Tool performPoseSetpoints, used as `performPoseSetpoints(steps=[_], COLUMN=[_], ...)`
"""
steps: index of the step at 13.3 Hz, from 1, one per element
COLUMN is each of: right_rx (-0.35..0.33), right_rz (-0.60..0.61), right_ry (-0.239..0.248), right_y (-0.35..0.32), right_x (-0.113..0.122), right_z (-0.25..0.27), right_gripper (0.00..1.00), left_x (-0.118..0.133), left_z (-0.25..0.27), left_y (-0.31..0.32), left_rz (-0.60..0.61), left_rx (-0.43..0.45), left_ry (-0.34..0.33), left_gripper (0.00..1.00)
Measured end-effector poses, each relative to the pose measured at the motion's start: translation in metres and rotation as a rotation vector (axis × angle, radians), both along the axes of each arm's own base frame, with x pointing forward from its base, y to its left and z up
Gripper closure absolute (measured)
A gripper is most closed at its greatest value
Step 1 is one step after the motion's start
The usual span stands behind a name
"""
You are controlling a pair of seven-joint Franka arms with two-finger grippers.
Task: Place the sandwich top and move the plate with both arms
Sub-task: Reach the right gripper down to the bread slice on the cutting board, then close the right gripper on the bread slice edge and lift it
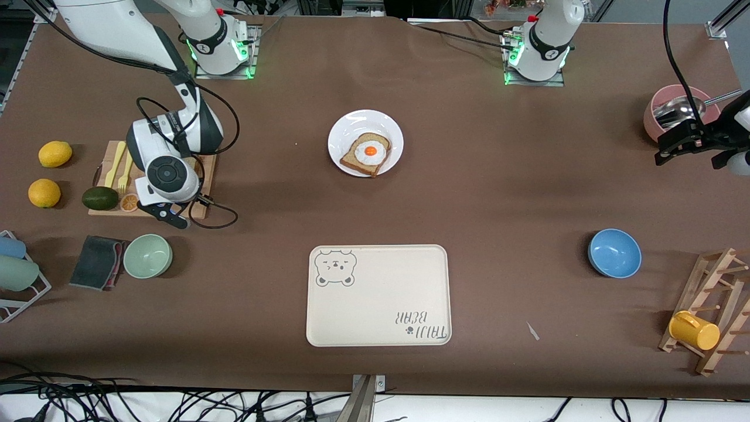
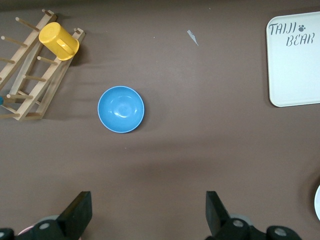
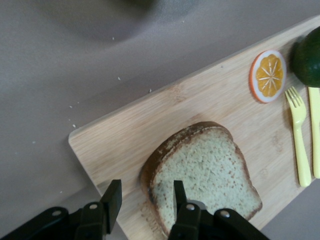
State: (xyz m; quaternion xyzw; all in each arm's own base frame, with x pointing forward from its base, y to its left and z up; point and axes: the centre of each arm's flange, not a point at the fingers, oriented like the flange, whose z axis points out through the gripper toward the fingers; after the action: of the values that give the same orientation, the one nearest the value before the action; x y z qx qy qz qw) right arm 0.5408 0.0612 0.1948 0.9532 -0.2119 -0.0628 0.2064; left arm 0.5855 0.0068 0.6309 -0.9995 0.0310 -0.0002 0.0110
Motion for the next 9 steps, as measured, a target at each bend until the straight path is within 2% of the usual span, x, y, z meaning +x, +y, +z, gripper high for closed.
performPoseSetpoints(steps=[5, 6, 8, 9], right_rx=[-0.008, -0.009, -0.015, -0.016], right_rz=[0.008, 0.008, 0.007, 0.007], right_ry=[0.009, 0.01, 0.012, 0.013], right_y=[-0.0017, -0.0022, -0.005, -0.0049], right_x=[-0.0013, -0.0015, -0.0017, -0.0018], right_z=[-0.0087, -0.0091, -0.0093, -0.0092], right_gripper=[0.55, 0.62, 0.88, 0.93], left_x=[0.0, 0.0, 0.0, 0.0], left_z=[-0.0001, -0.0001, -0.0001, -0.0001], left_y=[-0.0002, -0.0004, -0.0005, -0.0005], left_rz=[0.001, 0.001, 0.001, 0.001], left_rx=[0.0, 0.0, 0.0, 0.0], left_ry=[0.0, 0.0, 0.0, 0.0], left_gripper=[0.0, 0.0, 0.0, 0.0])
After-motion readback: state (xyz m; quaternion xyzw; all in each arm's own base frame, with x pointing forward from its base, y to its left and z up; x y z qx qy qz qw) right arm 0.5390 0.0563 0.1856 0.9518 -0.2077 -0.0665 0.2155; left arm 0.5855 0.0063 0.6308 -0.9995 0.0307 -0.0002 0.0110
